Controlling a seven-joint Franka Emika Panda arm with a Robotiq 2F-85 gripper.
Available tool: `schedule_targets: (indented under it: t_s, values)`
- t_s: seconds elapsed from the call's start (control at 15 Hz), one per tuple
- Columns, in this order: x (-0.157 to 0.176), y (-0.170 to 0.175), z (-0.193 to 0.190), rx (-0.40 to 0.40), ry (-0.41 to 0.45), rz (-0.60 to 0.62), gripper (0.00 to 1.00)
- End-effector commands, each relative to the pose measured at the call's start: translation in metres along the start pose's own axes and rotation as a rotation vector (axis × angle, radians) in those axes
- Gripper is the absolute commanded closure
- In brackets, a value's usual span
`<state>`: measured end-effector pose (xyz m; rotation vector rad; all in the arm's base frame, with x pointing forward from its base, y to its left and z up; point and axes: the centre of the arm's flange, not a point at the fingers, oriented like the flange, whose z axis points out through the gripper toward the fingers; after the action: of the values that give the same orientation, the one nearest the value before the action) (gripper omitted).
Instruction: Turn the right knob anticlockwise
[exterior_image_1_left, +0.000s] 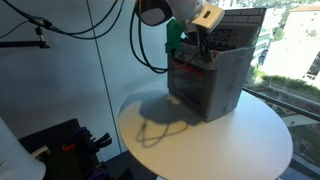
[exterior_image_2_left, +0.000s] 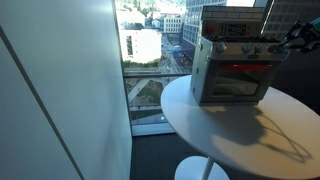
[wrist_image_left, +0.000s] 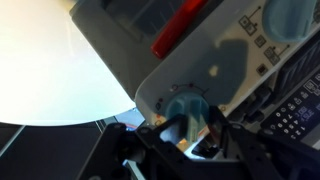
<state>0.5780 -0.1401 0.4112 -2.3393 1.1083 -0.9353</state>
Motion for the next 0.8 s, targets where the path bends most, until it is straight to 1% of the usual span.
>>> schedule_targets:
  t_s: [0.0, 0.2, 0.73]
  values:
    - [-0.0029, -0.005, -0.0103, -0.051, 0.024, -0.104, 0.9]
    - [-0.0058, -0.0093, -0.0128, -0.071, 0.035, -0.199, 0.9]
    - [-0.0092, -0.014, -0.0196, -0.11, 0.048, -0.363, 0.9]
